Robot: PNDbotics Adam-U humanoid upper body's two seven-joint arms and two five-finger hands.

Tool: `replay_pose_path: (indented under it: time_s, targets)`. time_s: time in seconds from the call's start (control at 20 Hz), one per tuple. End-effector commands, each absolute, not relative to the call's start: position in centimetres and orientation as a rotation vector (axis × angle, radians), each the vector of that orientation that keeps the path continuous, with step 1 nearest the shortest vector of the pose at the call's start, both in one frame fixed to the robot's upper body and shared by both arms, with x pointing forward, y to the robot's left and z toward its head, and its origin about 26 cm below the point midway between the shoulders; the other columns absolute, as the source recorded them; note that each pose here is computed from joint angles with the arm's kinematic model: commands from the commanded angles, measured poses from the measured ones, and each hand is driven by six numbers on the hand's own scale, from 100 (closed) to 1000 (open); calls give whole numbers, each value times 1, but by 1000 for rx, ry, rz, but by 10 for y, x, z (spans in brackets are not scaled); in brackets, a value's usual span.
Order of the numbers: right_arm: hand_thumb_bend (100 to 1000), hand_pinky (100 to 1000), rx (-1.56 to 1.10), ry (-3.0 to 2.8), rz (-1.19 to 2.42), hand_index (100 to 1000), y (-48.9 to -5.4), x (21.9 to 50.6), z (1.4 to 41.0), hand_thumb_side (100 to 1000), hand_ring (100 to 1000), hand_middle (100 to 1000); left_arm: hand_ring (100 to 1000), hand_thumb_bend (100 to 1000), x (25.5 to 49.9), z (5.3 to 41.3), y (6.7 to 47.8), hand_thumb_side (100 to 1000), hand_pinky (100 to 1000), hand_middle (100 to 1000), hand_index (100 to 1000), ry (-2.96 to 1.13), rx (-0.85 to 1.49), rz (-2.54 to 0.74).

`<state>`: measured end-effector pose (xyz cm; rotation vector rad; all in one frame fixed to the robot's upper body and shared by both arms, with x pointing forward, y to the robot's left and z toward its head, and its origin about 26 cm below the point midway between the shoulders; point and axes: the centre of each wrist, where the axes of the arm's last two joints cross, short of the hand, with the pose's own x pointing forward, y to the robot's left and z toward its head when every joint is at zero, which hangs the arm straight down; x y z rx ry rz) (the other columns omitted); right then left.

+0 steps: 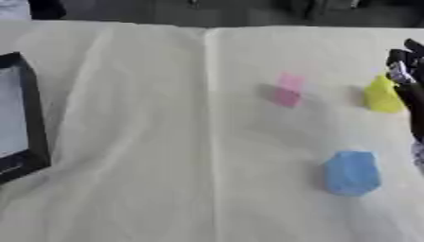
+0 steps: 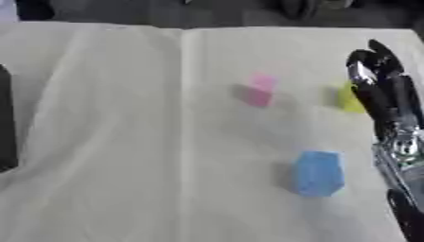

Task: Pick up the objects with one hand, pass them to the other hand, and then place them into the box on the other side of the table.

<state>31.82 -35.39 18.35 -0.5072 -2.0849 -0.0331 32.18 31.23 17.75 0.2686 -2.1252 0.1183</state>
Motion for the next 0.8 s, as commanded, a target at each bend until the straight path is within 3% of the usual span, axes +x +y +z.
replay_pose_path:
  time_s: [0.05, 0.3, 0.8]
  targets:
    - [127, 864, -538, -2112, -7, 944, -362, 315, 197, 588, 930, 820, 790, 418, 318, 186, 316, 1000, 769, 857, 960, -2152, 279, 116]
    - [100, 877, -533, -2106, 38, 959, -365, 314, 199, 646, 943, 835, 789, 415, 316, 186, 317, 1000, 769, 856, 960, -2153, 278, 121]
    - [118, 879, -527, -1999, 315, 965, -381, 308, 218, 603, 949, 843, 789, 409, 314, 183, 320, 1000, 769, 856, 959, -2141, 293, 121]
